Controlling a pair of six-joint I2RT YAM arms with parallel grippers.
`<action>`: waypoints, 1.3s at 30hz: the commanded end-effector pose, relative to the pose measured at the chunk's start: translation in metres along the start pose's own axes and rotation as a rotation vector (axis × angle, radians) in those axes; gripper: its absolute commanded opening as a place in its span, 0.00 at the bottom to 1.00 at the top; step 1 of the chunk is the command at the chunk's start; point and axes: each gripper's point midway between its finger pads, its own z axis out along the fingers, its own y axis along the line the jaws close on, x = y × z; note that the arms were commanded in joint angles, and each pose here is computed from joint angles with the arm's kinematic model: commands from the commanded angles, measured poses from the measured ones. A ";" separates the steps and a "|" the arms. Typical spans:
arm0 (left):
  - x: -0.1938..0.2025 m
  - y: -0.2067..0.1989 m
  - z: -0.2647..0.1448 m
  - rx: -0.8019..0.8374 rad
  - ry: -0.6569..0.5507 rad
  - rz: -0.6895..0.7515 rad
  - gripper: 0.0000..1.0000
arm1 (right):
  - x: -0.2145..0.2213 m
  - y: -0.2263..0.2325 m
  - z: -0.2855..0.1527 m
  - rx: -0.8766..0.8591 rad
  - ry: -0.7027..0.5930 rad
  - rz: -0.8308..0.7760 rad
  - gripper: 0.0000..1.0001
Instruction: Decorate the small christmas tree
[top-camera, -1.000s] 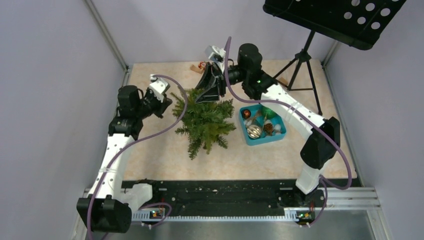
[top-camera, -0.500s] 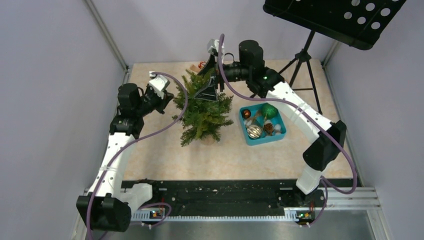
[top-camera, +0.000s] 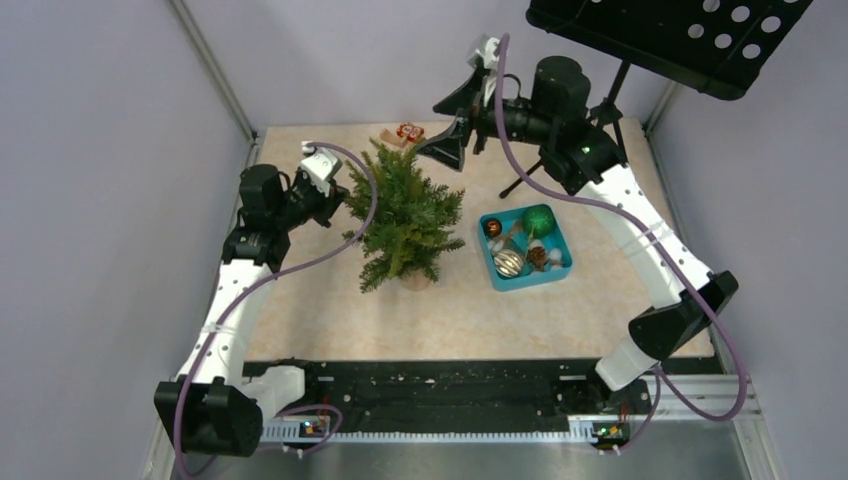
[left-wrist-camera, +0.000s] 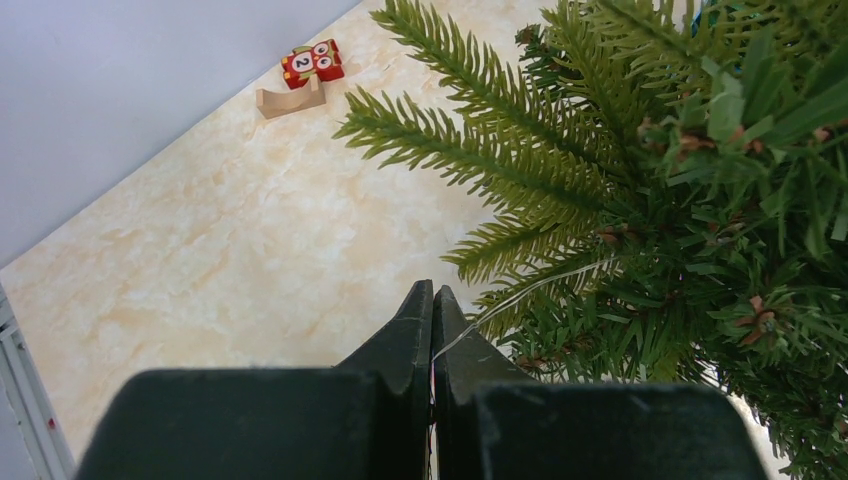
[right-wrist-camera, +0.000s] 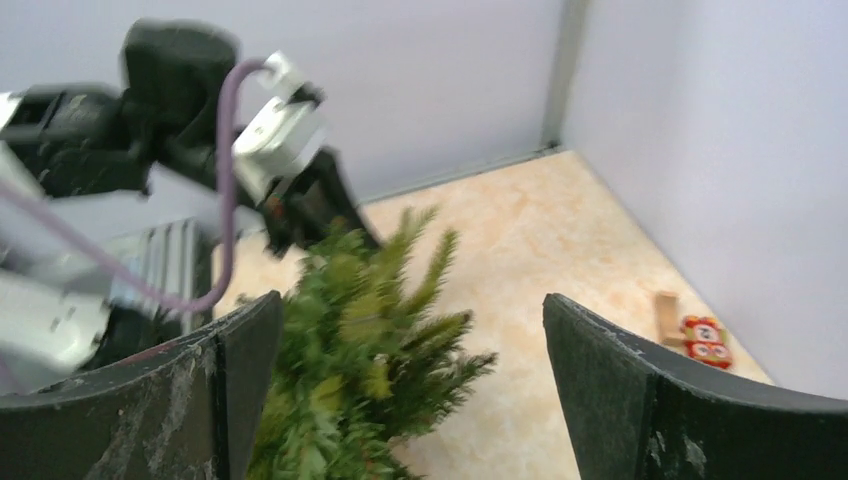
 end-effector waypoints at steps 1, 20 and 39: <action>-0.029 0.003 0.001 0.013 -0.072 0.040 0.00 | -0.047 -0.057 -0.045 0.320 -0.165 0.052 0.96; -0.025 0.002 0.005 0.034 -0.048 0.032 0.00 | 0.225 -0.171 0.069 0.099 0.209 0.353 0.63; -0.023 0.001 0.009 0.055 -0.037 0.019 0.00 | 0.347 -0.121 0.148 -0.041 0.324 0.583 0.80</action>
